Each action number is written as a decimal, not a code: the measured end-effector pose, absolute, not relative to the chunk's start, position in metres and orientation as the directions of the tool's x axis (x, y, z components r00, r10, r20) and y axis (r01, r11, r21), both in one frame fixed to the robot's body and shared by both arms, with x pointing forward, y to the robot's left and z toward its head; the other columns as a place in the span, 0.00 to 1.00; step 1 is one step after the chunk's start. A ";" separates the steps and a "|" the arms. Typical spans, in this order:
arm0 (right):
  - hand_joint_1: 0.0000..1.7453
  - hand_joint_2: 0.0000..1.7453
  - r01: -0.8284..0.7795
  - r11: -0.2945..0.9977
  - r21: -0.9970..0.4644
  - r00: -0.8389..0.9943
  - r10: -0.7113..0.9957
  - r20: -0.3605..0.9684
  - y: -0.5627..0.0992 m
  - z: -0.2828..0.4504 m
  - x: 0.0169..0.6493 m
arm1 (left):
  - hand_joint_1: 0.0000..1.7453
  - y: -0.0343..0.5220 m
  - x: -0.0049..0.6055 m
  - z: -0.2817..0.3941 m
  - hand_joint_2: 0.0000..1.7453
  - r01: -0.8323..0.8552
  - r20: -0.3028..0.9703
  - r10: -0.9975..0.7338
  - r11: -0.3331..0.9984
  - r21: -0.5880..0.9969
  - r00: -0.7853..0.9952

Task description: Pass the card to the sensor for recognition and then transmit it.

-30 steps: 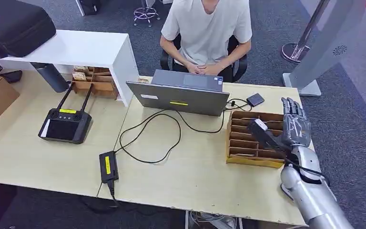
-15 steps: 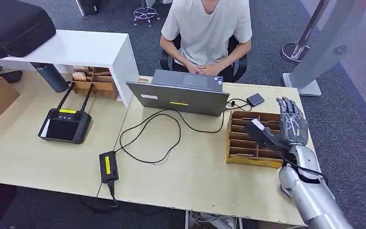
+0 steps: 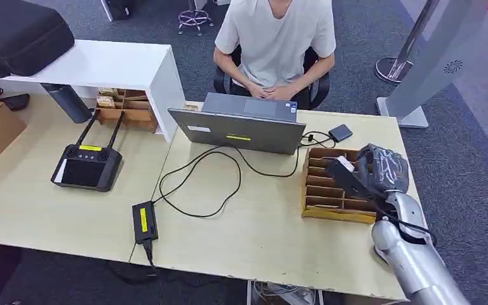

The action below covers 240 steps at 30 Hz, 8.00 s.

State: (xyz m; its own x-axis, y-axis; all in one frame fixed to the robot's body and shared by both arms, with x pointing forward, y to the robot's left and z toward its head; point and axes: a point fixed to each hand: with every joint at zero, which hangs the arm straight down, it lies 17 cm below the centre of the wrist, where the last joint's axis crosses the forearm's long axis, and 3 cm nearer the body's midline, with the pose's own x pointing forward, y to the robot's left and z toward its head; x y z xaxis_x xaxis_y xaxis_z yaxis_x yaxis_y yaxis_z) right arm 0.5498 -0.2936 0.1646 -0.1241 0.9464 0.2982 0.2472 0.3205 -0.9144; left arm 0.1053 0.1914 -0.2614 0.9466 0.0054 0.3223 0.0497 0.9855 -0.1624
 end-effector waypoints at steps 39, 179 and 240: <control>0.00 1.00 0.283 0.324 -0.903 -0.147 0.945 0.293 -0.292 0.176 0.548 | 0.00 0.193 0.106 -0.261 1.00 0.073 0.331 -0.018 0.985 -0.155 0.944; 1.00 1.00 0.251 0.199 -0.947 -0.129 0.977 0.171 -0.310 0.157 0.532 | 0.00 0.191 0.107 -0.261 1.00 0.073 0.336 -0.018 0.985 -0.154 0.942; 0.00 1.00 0.266 0.231 -0.936 -0.146 0.969 0.198 -0.308 0.167 0.533 | 0.00 0.191 0.108 -0.261 1.00 0.074 0.339 -0.017 0.985 -0.156 0.941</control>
State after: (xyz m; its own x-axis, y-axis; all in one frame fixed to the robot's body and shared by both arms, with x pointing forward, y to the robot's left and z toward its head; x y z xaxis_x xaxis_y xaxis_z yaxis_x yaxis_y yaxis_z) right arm 0.5332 -0.3083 0.1670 -0.1458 0.9693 0.1981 0.2661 0.2313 -0.9358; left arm 0.1081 0.1908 -0.2606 0.9405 -0.0168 0.3393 0.0737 0.9851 -0.1556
